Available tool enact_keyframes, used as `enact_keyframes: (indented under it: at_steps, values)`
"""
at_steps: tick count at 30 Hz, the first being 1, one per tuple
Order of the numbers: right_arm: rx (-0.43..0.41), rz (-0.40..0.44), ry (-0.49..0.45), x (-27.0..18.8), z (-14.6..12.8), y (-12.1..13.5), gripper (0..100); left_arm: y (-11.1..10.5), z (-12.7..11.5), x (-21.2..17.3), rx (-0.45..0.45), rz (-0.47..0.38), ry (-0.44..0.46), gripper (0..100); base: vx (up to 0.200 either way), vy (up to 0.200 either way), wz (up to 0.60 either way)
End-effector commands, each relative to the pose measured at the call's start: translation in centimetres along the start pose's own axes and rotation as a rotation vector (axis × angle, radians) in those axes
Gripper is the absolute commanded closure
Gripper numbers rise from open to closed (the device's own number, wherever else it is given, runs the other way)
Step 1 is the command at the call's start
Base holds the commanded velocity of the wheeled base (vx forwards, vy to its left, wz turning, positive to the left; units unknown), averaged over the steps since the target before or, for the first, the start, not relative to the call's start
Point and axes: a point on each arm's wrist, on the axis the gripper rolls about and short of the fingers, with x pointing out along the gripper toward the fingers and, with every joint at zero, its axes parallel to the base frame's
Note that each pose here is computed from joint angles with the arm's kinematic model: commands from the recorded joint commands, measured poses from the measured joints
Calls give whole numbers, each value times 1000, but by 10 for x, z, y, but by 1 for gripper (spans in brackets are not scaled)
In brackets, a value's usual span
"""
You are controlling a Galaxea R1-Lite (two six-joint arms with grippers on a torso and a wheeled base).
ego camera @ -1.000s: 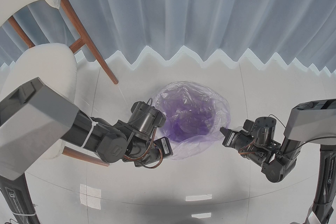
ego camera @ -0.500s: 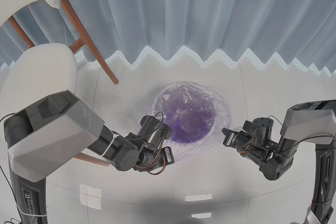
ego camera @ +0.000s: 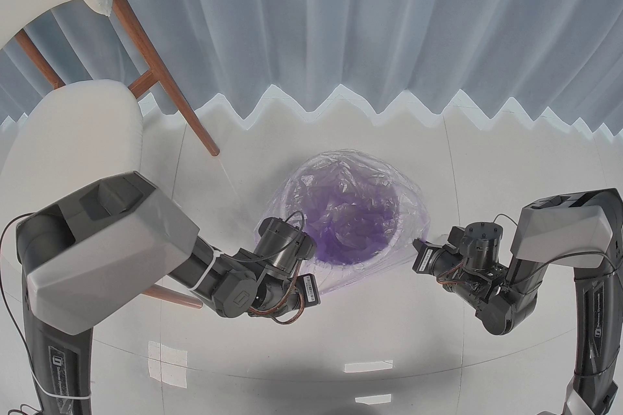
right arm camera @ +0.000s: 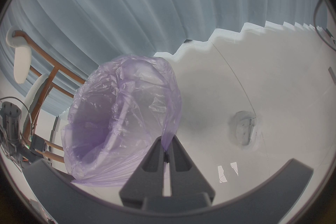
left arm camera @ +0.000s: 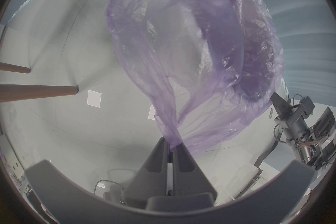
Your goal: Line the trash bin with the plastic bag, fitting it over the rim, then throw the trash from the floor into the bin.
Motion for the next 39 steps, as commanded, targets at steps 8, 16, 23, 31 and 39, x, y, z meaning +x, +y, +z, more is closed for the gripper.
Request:
enact_keyframes:
  at_steps: [8,16,23,31,39]
  values:
    - [-56,5,-19,6,-17,-7,100,4,-6,22,25,37,21,100,0,0,0]
    - [-59,0,-6,6,-21,-9,0,6,-10,24,55,34,22,100,0,0,0]
    - [-57,2,7,-13,-13,-10,0,8,-26,11,106,52,48,0,0,0,0]
    - [-84,32,30,-34,-2,-12,0,18,-29,-47,101,19,26,0,0,0,0]
    - [-67,73,-29,-33,20,-17,0,22,-25,-106,74,-87,-95,0,0,0,0]
